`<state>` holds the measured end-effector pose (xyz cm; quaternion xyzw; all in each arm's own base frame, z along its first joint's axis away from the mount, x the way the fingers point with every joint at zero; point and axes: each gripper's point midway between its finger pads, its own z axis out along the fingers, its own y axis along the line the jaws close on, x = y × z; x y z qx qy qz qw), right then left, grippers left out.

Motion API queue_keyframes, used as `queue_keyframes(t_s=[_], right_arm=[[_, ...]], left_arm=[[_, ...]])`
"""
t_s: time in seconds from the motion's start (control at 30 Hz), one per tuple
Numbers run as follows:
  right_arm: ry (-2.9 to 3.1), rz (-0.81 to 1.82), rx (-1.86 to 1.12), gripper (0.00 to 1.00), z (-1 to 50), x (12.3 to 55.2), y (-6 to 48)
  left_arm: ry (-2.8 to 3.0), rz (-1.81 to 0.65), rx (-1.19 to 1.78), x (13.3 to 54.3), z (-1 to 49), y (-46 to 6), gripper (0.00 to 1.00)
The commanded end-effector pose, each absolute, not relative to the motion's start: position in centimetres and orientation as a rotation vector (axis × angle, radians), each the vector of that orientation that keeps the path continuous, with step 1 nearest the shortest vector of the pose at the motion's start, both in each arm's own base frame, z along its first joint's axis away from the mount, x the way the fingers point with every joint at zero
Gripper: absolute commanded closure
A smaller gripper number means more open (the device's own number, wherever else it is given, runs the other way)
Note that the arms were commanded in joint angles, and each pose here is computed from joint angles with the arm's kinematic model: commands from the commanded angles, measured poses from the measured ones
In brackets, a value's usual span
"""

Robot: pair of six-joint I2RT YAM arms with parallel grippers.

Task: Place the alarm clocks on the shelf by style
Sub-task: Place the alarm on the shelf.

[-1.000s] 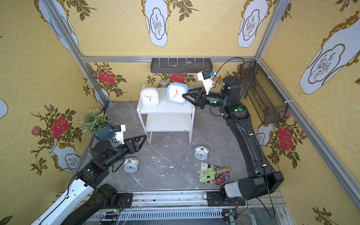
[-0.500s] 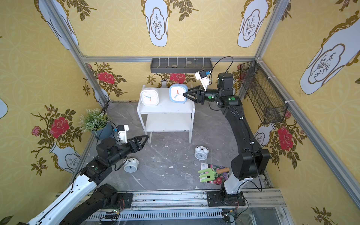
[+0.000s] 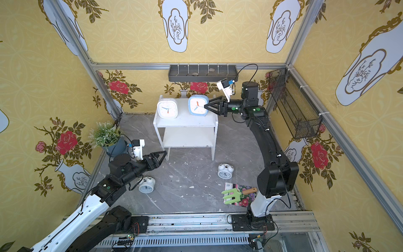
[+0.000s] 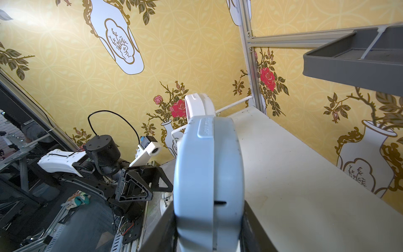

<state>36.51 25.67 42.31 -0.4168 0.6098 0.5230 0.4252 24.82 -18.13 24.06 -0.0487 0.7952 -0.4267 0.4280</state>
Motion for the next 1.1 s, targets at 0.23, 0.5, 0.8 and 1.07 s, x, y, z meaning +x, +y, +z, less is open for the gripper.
queue_keyframes(t_s=[0.23, 0.5, 0.8, 1.07], right_arm=[[1.494, 1.296, -1.074, 0.60, 42.3, 36.5, 25.9], [1.519, 1.275, -1.082, 0.59, 41.6, 36.8, 26.8], [1.542, 1.259, -1.082, 0.59, 40.9, 37.2, 27.1], [1.562, 1.241, -1.072, 0.53, 40.5, 37.3, 27.0]], left_arm=[[1.961, -1.068, -0.104, 24.9, 24.2, -18.2, 0.17], [1.961, -1.071, -0.100, 25.0, 24.1, -18.3, 0.18], [1.957, -1.072, -0.094, 24.9, 24.1, -18.3, 0.18], [1.956, -1.074, -0.095, 24.9, 23.9, -18.3, 0.18]])
